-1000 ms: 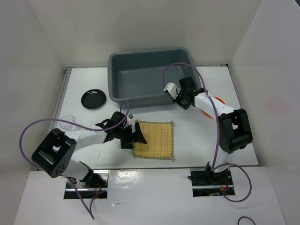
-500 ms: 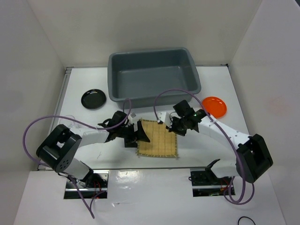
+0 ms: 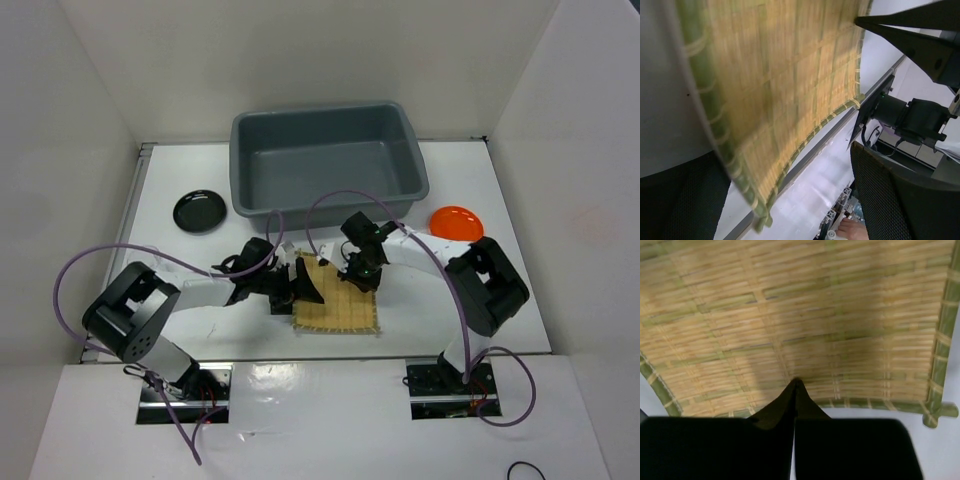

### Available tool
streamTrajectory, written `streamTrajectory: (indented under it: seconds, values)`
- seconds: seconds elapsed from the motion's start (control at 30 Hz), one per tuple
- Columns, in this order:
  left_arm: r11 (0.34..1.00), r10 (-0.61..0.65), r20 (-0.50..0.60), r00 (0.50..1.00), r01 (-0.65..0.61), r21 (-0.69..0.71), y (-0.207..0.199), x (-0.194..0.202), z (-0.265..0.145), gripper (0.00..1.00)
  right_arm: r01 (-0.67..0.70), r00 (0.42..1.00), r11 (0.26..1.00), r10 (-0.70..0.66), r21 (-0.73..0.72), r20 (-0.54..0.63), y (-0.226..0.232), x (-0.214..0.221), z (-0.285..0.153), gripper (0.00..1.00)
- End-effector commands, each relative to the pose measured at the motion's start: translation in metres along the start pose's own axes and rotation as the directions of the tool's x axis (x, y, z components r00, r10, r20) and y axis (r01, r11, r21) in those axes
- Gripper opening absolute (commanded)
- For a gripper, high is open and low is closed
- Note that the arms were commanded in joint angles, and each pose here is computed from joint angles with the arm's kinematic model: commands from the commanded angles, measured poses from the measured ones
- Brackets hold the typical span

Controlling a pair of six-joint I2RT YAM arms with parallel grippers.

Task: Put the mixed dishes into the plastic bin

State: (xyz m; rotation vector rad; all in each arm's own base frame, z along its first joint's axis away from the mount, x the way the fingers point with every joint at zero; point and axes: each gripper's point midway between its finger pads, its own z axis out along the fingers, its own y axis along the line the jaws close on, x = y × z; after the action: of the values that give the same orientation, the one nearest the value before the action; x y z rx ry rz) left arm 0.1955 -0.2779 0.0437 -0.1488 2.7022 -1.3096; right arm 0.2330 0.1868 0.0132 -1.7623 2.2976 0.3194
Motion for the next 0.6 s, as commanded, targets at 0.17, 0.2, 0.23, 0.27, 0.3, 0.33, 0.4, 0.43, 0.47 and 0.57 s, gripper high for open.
streamTrajectory:
  seconds: [0.17, 0.2, 0.23, 0.27, 0.3, 0.33, 0.4, 0.43, 0.47, 0.57]
  values:
    - [1.000, 0.001, -0.028, 1.000, -0.001, -0.027, 0.020, 0.010, 0.011, 1.00, -0.036, 0.998, 0.998, 0.033, -0.046, -0.059, 0.028, 0.016, 0.021, 0.00]
    - [1.000, 0.010, -0.034, 0.999, -0.010, -0.004, 0.016, 0.010, 0.010, 0.97, -0.036, 0.998, 0.998, 0.033, -0.046, -0.059, 0.028, 0.016, 0.021, 0.00]
    - [0.999, 0.023, -0.031, 0.999, -0.022, 0.024, 0.009, 0.009, 0.013, 0.95, -0.038, 0.997, 0.998, 0.035, -0.051, -0.067, 0.030, 0.019, 0.022, 0.00]
    - [0.999, 0.023, -0.030, 0.999, -0.022, 0.046, 0.004, 0.007, 0.015, 0.87, -0.045, 0.997, 0.998, 0.042, -0.046, -0.060, 0.030, 0.018, 0.020, 0.00]
    - [0.996, 0.035, -0.041, 0.999, -0.032, 0.078, -0.004, 0.007, 0.018, 0.77, -0.048, 0.997, 0.997, 0.044, -0.058, -0.062, 0.033, 0.020, 0.021, 0.00]
    - [0.997, 0.035, -0.041, 0.999, -0.031, 0.077, -0.005, 0.005, 0.020, 0.62, -0.044, 0.998, 0.998, 0.042, -0.050, -0.050, 0.032, 0.018, 0.018, 0.00]
    - [0.996, 0.034, -0.059, 0.998, -0.029, 0.084, -0.009, 0.006, 0.025, 0.13, -0.034, 0.999, 0.999, 0.034, -0.028, -0.014, 0.029, 0.010, 0.012, 0.00]
    - [0.997, 0.026, -0.080, 0.996, -0.021, 0.068, -0.007, 0.009, 0.029, 0.01, -0.040, 0.999, 0.999, 0.039, -0.020, -0.002, 0.029, 0.008, 0.008, 0.00]
    - [0.997, 0.037, -0.085, 0.996, -0.031, 0.074, -0.014, 0.008, 0.031, 0.00, -0.034, 0.999, 0.999, 0.034, -0.007, 0.019, 0.026, 0.002, 0.003, 0.00]
    - [0.996, 0.064, -0.109, 0.992, -0.057, 0.069, -0.024, 0.013, 0.031, 0.00, -0.057, 0.993, 0.998, 0.056, 0.012, 0.102, 0.021, -0.017, -0.026, 0.00]
